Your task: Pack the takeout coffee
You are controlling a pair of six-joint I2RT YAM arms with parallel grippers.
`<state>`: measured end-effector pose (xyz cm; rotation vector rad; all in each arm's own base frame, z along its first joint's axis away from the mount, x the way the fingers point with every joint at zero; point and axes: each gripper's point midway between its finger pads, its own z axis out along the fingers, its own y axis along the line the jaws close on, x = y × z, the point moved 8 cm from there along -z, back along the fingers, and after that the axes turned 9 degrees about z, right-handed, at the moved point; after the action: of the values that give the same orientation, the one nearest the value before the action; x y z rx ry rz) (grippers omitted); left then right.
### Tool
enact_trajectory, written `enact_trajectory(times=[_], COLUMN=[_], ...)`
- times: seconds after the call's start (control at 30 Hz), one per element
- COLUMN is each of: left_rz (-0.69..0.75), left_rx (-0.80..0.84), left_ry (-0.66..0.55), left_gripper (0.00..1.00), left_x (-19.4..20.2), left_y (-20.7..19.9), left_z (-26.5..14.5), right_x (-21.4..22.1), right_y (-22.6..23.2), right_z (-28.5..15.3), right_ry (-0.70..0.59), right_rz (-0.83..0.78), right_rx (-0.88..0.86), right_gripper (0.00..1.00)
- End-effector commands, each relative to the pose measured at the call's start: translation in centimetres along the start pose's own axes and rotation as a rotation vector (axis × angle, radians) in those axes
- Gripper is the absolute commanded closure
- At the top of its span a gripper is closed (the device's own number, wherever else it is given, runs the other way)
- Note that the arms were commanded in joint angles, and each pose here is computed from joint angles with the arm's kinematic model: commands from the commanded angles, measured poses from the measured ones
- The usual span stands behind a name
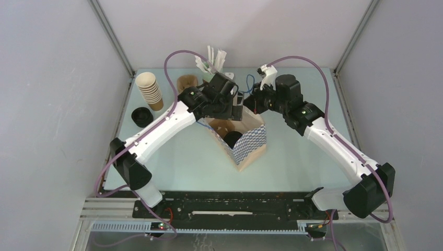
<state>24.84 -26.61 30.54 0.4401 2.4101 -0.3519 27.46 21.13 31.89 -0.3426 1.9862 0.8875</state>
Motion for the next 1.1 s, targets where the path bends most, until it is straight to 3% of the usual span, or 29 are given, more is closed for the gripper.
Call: enact_trajectory(times=[0.0, 0.13, 0.3, 0.47, 0.67, 0.9, 1.07], left_rz=[0.012, -0.001, -0.117, -0.252, -0.272, -0.23, -0.173], left_rx=[0.057, 0.07, -0.068, -0.221, -0.135, -0.054, -0.038], left_ry=[-0.137, -0.238, -0.278, -0.185, -0.091, -0.104, -0.082], left_gripper=[0.08, 0.08, 0.1, 0.09, 0.2, 0.08, 0.14], left_x=[-2.5, -4.0, -3.6, -1.4, 2.0, 4.1, 5.1], left_y=[0.0, 0.9, 4.8, 9.5, 9.5, 9.3, 9.5], left_z=[-4.9, -10.9, -14.9, -13.4, -10.0, -9.0, -8.8], right_x=[-0.8, -0.9, -1.3, -1.8, -2.5, -1.9, -1.4], right_y=[0.3, 0.6, 1.4, 2.2, 2.9, 3.6, 3.4], right_z=[-0.8, -1.4, -2.2, -2.9, -3.1, -3.3, -3.3], right_ry=[-0.027, -0.025, -0.045, -0.075, -0.11, -0.122, -0.107], right_rz=[-0.051, -0.087, -0.094, -0.14, -0.166, -0.226, -0.245], right_rx=[-0.008, -0.045, -0.083, -0.116, -0.178, -0.308, -0.326], right_gripper=[0.92, 0.92, 0.92, 0.95, 1.0, 1.0, 1.0])
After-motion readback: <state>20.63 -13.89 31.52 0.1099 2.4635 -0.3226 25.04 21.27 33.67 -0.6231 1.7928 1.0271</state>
